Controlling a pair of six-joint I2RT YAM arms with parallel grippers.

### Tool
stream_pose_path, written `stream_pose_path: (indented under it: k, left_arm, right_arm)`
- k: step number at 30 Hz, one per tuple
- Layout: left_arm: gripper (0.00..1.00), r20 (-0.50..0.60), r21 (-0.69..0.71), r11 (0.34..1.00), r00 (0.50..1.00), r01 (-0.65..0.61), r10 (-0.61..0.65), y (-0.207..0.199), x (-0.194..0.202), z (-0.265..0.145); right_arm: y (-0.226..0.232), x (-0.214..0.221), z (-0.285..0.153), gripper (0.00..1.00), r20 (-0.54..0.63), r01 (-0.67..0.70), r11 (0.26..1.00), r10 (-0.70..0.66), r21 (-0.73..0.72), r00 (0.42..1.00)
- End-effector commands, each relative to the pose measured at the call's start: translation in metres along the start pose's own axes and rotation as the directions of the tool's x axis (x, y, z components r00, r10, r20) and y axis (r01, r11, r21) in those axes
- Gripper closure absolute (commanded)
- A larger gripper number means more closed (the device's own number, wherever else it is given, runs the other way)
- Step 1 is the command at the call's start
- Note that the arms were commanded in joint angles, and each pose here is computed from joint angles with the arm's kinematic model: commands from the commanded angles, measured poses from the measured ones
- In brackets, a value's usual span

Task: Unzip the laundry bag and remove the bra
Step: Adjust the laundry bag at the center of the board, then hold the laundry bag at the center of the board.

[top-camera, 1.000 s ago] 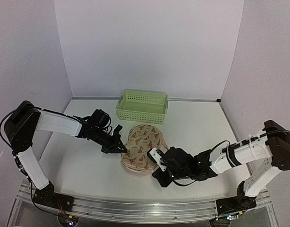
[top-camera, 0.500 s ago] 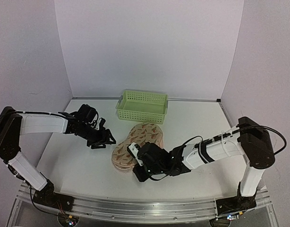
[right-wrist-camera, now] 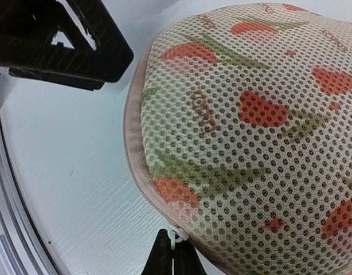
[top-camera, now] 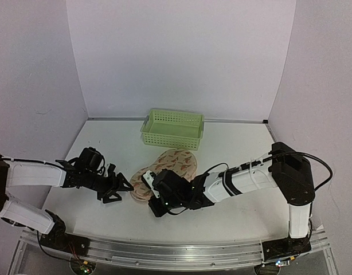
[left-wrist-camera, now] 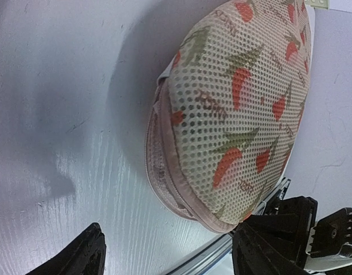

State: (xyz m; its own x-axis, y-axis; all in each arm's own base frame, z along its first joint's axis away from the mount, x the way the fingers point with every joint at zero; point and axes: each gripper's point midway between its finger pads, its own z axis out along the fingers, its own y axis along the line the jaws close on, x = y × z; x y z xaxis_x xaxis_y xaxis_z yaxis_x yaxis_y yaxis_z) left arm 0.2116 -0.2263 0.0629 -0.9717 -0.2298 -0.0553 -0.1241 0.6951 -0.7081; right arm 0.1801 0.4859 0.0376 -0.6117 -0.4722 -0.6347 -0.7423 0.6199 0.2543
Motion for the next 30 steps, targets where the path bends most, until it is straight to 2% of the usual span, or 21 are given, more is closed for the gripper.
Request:
stream_pose_path:
  k: [1,8,14,17,21,23,26,30]
  left_arm:
    - [0.23,0.043,0.168,0.984,0.997,0.055,-0.063,-0.031,-0.014,-0.001]
    - [0.24,0.04,0.186,0.981,0.997,0.062,-0.071,-0.041,-0.028,0.013]
    - [0.35,0.009,0.179,0.981,0.997,0.07,-0.073,-0.041,-0.033,0.028]
    - [0.44,0.001,0.168,0.983,0.997,0.076,-0.077,-0.037,-0.033,0.033]
    - [0.63,-0.015,0.168,0.982,0.997,0.08,-0.079,-0.034,-0.031,0.038]
    - [0.74,-0.016,0.168,0.983,0.997,0.079,-0.077,-0.033,-0.031,0.039]
    - [0.97,-0.017,0.169,0.983,0.997,0.077,-0.075,-0.032,-0.031,0.04]
    - [1.0,-0.014,0.177,0.982,0.998,0.064,-0.063,-0.034,-0.031,0.038]
  right_arm:
    - [0.016,-0.024,-0.003,1.0,0.057,0.011,0.999,-0.008,-0.043,0.998]
    - [0.015,-0.019,-0.002,1.0,0.046,0.007,0.999,-0.005,-0.043,0.999]
    - [0.013,-0.019,-0.004,1.0,0.048,0.01,0.999,-0.008,-0.037,0.999]
    - [0.013,-0.019,-0.005,1.0,0.048,0.013,0.999,-0.012,-0.038,0.999]
    - [0.013,-0.018,-0.005,1.0,0.046,0.014,0.999,-0.012,-0.039,0.999]
    - [0.013,-0.018,-0.005,1.0,0.045,0.014,0.999,-0.012,-0.04,0.999]
    - [0.013,-0.018,-0.007,1.0,0.047,0.014,0.999,-0.012,-0.041,0.999]
    - [0.012,-0.016,-0.008,1.0,0.044,0.014,0.999,-0.012,-0.038,0.999]
